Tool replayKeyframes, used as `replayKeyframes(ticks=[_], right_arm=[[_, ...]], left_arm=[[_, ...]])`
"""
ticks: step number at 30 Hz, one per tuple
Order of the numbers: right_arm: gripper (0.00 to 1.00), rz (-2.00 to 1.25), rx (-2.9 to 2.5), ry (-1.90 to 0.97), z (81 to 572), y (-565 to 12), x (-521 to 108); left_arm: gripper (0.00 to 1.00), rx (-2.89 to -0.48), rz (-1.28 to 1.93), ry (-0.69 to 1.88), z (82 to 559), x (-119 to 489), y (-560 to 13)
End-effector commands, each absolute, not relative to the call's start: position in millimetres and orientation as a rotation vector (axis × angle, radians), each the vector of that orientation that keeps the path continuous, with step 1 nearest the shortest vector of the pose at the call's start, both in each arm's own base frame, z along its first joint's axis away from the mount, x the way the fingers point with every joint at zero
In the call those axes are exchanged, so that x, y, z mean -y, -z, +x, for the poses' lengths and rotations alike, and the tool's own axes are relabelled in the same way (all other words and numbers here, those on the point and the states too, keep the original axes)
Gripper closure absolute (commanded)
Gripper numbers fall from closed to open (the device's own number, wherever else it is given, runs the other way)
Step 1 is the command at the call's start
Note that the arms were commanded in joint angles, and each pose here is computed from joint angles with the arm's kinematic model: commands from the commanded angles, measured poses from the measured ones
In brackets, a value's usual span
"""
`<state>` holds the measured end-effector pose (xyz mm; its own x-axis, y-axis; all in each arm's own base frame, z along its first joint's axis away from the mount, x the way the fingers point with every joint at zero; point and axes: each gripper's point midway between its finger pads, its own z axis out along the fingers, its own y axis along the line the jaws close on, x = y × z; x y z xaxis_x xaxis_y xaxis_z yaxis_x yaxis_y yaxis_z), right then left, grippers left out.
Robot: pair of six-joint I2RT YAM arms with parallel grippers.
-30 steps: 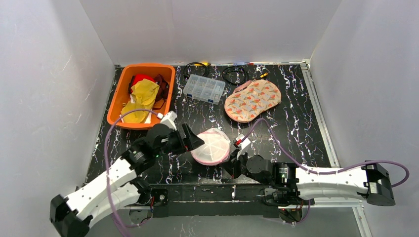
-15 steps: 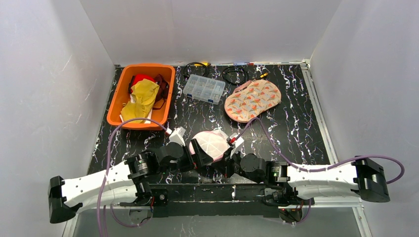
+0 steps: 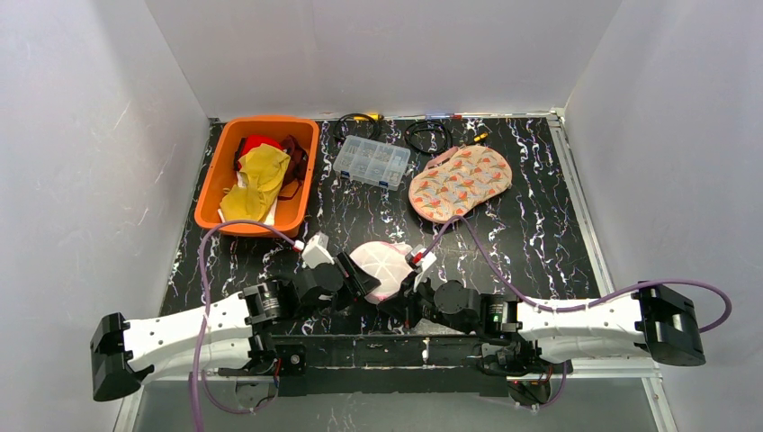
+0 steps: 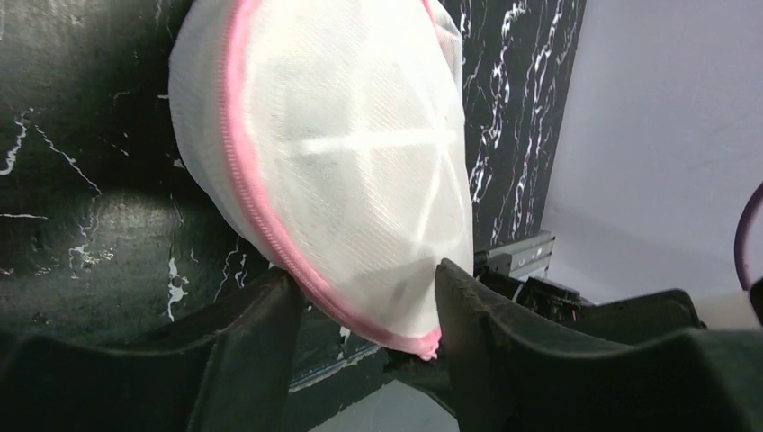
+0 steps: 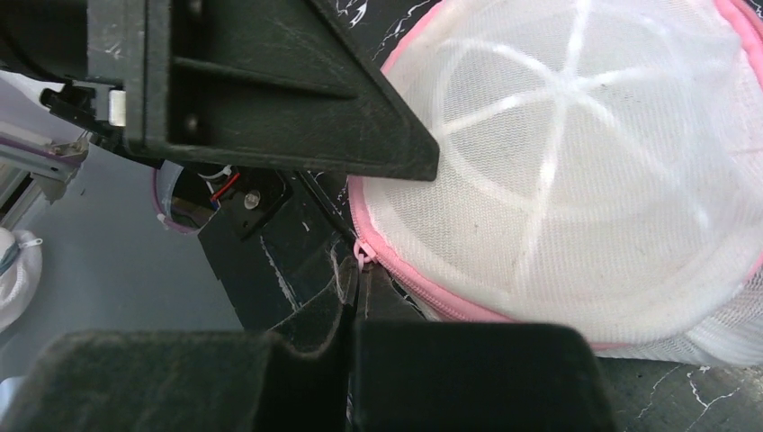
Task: Unzip the laundry bag and remove the bra
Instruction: Unzip the laundry bag at the center of the board.
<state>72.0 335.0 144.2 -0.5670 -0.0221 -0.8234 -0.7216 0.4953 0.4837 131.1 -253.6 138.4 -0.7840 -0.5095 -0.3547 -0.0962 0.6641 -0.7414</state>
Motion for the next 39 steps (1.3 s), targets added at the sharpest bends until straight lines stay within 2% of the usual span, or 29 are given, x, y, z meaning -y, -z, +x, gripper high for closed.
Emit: replayKeyframes(ticks=[1,9,15,27,34,35,39], right_arm=[[0.99,-0.578,-1.864,-1.209,70,-178,-349],[0.99,-0.559,-1.889,-1.12,79,-174,-337],[0.99,-0.528,-1.923,-0.906,100,-180,-313],[0.99,-0.457,-1.958,-0.609,126,-176,-251],[0.99,-0.471,-1.959,-0.726,114,-168,-256],[0.99,-0.476,-1.962,-0.752,111,-167,-259],[0.99,-0.468,-1.963,-0.841,104,-167,-272]], left_arm=[[0.54,-2.265,-0.523,0.873,148,239,-135],[0.99,-2.24,-0.494,0.808,161,233,-141],[1.0,-2.221,-0.446,0.799,172,227,-154],[1.0,-2.23,-0.193,1.118,191,263,-184],[1.0,-2.27,-0.162,1.16,197,276,-164],[0.92,-2.284,-0.171,1.153,196,274,-158],[0.44,-2.305,-0.194,1.157,187,267,-153]])
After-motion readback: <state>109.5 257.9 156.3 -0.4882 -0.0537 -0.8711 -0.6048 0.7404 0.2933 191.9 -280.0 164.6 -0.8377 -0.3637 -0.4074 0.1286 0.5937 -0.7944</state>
